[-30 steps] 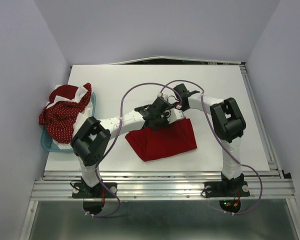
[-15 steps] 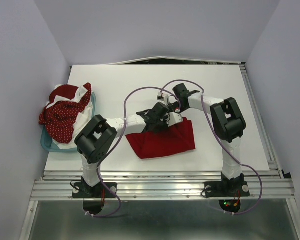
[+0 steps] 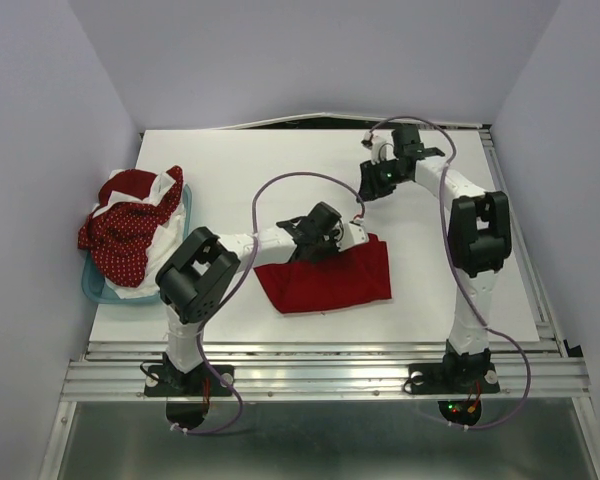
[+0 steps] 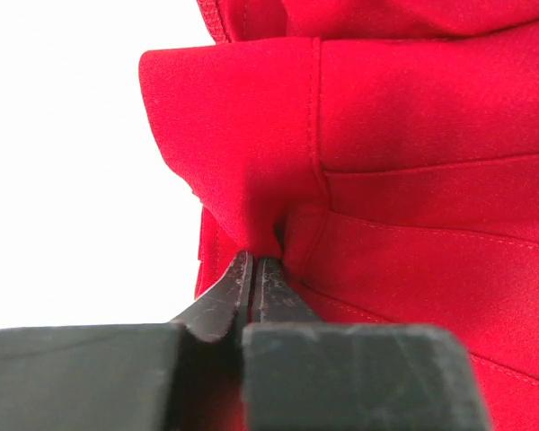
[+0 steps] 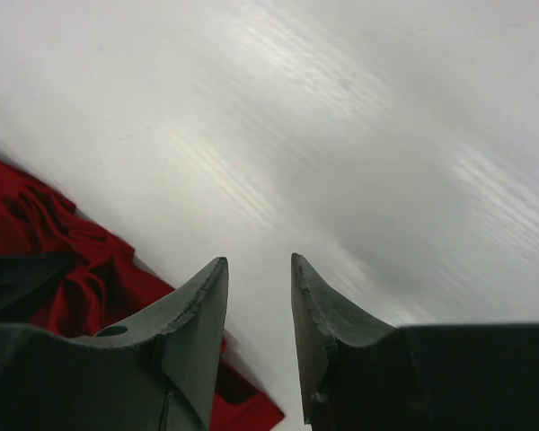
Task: Fold and stack the skirts
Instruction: Fold the skirt
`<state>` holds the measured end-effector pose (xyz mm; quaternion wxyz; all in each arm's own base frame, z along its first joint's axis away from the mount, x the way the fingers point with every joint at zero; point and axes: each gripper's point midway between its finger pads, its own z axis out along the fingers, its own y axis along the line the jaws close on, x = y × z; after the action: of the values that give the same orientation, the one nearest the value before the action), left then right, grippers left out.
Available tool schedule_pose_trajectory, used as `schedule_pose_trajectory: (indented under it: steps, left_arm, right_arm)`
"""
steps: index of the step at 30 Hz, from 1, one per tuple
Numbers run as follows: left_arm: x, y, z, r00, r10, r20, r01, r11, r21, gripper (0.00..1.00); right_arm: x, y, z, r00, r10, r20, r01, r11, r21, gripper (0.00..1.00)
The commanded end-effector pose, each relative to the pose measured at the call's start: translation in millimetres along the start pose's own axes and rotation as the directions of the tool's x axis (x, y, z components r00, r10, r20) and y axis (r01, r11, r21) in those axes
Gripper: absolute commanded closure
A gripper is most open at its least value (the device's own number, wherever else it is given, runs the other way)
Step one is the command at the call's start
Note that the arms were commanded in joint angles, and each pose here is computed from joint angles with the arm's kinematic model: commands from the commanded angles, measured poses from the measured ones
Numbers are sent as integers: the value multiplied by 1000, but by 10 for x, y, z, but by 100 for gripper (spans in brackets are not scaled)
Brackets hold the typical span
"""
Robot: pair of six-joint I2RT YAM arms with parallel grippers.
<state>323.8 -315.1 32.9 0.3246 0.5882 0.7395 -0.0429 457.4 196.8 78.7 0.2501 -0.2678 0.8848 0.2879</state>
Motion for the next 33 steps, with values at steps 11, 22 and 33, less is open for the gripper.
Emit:
schedule_pose_trajectory:
  steps: [11, 22, 33]
  left_arm:
    - [182, 50, 161, 977, -128, -169, 157, 972, 173, 69]
    - [140, 253, 218, 912, -356, -205, 405, 864, 299, 43]
    - [-308, 1027, -633, 807, -585, 87, 545, 792, 276, 35]
  right_arm:
    - [50, 909, -1567, 976, 23, 214, 21, 980, -200, 61]
    - [874, 1922, -921, 996, 15, 91, 21, 925, -380, 54]
    - [909, 1376, -217, 968, 243, 57, -226, 950, -217, 28]
